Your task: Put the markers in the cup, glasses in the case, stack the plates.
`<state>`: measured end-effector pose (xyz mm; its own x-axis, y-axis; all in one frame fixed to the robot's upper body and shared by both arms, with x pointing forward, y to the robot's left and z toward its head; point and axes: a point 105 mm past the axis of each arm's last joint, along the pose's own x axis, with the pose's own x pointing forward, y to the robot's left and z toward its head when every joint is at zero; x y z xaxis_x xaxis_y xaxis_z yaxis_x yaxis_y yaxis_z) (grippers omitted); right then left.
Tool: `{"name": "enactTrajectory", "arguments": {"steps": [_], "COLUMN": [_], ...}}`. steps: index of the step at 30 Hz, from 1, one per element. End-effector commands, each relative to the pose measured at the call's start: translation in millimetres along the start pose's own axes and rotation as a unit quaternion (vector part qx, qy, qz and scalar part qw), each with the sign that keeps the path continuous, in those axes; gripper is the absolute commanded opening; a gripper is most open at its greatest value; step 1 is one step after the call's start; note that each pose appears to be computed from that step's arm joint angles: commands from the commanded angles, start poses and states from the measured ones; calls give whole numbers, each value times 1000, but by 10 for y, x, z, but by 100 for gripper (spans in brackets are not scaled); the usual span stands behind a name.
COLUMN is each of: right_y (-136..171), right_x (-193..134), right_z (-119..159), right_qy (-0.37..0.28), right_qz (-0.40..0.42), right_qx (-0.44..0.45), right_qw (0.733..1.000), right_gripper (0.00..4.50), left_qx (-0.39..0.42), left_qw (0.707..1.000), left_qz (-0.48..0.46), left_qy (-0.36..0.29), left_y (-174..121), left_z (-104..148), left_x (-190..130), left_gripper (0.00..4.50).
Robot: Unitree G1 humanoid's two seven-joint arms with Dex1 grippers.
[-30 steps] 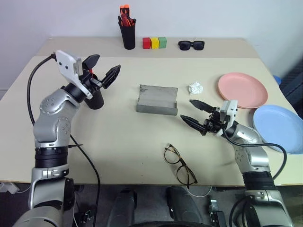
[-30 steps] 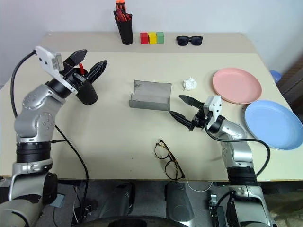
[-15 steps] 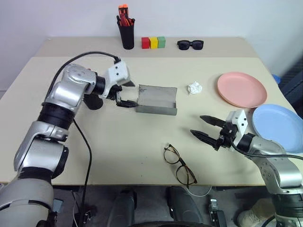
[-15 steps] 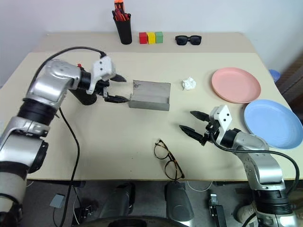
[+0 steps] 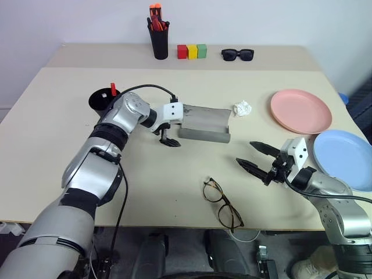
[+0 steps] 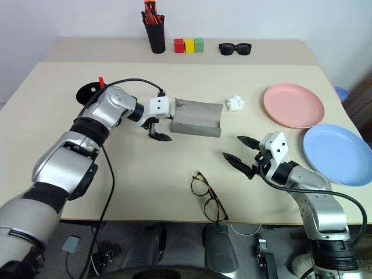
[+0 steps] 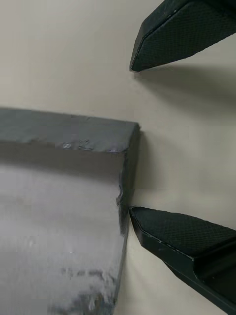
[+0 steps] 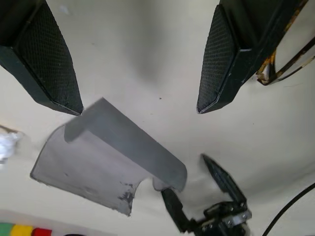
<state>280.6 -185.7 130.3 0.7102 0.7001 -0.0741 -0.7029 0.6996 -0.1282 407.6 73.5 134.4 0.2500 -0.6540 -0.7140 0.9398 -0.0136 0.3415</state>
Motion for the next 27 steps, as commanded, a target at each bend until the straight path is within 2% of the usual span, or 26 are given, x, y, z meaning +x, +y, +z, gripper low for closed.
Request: {"name": "enactTrajectory", "arguments": {"steps": [1, 5, 9, 10, 20, 23, 27], "right_y": [25, 32, 32, 28, -29, -41, -50], "right_x": [6, 8, 0, -2, -1, 15, 38], "right_z": [178, 214, 220, 218, 184, 202, 248], "right_qy": [-22, -24, -24, -23, -23, -24, -27], "right_qz": [-6, -11, -13, -14, -17, -16, -14], "right_qx": [-27, -29, -29, -28, -33, -35, -38], "right_qw": [999, 999, 999, 999, 999, 999, 999], "right_gripper": [376, 376, 376, 376, 376, 376, 376], "left_qx": [20, 16, 11, 13, 26, 20, 30], "left_qw": [1000, 1000, 999, 999, 996, 994, 995], "left_qz": [18, 23, 28, 29, 47, 53, 48], "left_qy": [-5, -12, -15, -16, -78, -93, -86], "left_y": [102, 131, 155, 159, 270, 304, 306], "left_z": [118, 154, 169, 171, 417, 496, 560], "left_x": [-69, -91, -114, -123, -369, -399, -349], "left_gripper": [393, 223, 17, 7, 7, 91, 296]}}
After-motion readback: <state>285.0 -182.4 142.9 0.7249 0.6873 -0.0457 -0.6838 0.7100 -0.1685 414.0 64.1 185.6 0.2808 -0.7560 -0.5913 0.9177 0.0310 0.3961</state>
